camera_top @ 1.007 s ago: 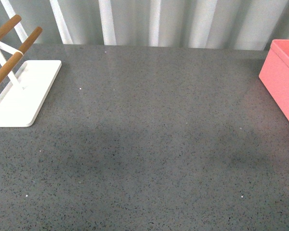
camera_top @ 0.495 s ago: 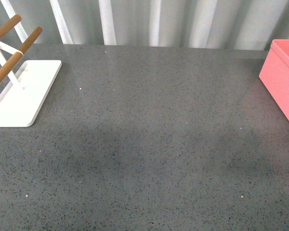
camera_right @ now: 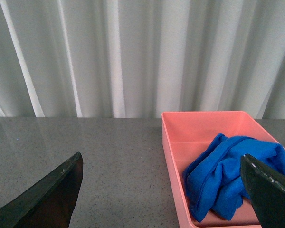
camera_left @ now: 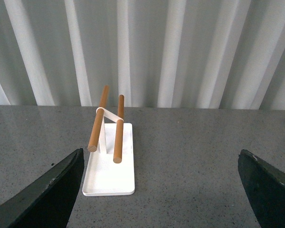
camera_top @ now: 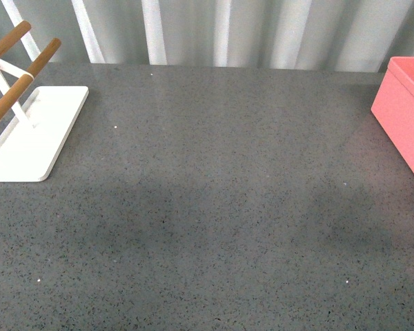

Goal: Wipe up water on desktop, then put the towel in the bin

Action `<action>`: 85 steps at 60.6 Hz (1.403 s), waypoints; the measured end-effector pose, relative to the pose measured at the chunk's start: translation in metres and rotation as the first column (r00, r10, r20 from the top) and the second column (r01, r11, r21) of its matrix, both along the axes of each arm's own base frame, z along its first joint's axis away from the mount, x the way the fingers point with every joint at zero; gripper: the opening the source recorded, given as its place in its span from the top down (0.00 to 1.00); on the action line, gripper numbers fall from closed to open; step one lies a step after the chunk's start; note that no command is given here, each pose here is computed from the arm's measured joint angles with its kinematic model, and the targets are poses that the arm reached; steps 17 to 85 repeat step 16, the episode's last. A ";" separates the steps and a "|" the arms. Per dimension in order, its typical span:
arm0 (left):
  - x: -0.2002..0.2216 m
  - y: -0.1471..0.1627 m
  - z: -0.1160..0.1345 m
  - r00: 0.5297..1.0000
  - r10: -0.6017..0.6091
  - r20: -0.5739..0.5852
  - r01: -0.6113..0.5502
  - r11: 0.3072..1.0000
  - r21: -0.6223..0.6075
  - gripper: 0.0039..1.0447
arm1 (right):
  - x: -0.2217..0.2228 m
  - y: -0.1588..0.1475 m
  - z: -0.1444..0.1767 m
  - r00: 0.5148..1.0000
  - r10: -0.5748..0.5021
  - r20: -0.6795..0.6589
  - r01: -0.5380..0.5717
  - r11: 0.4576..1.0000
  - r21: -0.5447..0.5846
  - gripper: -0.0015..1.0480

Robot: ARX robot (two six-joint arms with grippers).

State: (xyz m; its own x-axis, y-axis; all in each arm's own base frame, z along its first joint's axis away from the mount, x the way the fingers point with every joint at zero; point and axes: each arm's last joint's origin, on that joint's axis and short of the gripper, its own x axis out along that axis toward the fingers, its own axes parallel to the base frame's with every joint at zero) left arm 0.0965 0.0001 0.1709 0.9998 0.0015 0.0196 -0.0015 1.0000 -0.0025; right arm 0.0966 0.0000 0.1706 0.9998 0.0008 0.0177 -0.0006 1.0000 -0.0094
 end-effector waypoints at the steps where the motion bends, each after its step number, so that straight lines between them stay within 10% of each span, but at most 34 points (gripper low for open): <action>1: 0.000 0.000 0.000 1.000 0.000 0.000 0.000 1.000 0.000 0.06 | 0.000 0.000 0.000 1.000 0.000 0.000 0.000 1.000 0.000 0.07; 85: 0.000 0.000 0.000 1.000 0.000 0.000 0.000 1.000 0.000 0.06 | 0.000 0.000 0.000 1.000 0.000 0.000 0.000 1.000 0.000 0.07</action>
